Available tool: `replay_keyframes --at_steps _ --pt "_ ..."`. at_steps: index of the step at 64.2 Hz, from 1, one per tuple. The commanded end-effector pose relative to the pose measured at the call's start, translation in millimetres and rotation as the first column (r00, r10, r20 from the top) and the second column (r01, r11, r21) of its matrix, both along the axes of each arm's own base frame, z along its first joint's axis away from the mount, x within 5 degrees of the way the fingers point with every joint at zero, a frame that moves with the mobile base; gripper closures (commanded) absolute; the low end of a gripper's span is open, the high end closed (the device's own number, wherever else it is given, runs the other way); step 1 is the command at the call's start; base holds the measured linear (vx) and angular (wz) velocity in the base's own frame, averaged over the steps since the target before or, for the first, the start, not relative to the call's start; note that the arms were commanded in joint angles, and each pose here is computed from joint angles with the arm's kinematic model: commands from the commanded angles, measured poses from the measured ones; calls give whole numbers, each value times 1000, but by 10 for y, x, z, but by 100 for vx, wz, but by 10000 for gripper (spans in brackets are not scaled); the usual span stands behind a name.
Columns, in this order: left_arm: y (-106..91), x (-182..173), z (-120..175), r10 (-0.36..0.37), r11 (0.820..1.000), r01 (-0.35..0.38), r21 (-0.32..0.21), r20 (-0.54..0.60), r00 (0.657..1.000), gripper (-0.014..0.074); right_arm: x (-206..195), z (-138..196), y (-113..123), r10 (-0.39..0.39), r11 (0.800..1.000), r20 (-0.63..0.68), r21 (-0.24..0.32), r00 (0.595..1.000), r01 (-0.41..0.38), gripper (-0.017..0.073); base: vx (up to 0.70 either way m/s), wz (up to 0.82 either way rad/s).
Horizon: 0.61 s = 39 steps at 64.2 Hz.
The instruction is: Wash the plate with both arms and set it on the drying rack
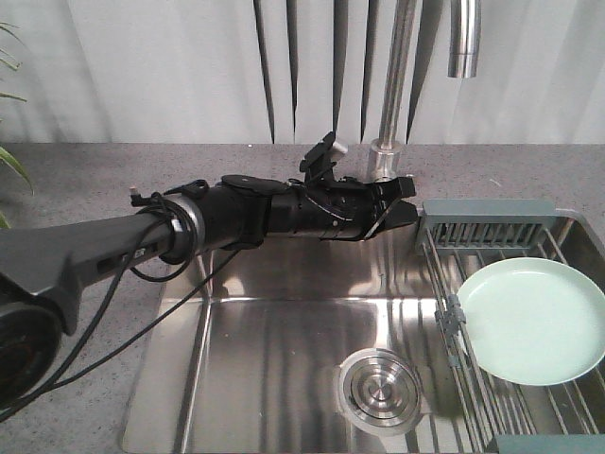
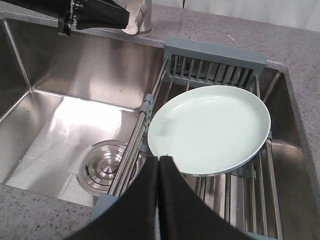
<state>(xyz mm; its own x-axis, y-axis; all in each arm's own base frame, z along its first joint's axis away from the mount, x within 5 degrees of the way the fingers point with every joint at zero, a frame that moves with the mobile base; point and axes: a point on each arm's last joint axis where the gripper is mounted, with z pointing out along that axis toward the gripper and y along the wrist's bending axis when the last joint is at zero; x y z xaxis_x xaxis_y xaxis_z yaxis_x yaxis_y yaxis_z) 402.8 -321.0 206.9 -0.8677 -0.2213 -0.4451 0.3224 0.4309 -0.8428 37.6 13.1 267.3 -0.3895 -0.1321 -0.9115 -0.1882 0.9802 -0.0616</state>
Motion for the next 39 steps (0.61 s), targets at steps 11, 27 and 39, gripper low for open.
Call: replay_keyframes --at_steps 11,27,39 --pt "-107 196 400 70 987 -63 -148 42 997 598 24 137 -6 -15 1000 85 11 996 14 569 0 0" --pt "-102 318 443 143 981 -132 -143 71 987 598 24 137 -6 -15 1000 85 11 996 14 569 0 0" --pt "-91 363 531 182 975 -166 -149 97 979 598 24 137 -6 -15 1000 85 11 996 14 569 0 0"
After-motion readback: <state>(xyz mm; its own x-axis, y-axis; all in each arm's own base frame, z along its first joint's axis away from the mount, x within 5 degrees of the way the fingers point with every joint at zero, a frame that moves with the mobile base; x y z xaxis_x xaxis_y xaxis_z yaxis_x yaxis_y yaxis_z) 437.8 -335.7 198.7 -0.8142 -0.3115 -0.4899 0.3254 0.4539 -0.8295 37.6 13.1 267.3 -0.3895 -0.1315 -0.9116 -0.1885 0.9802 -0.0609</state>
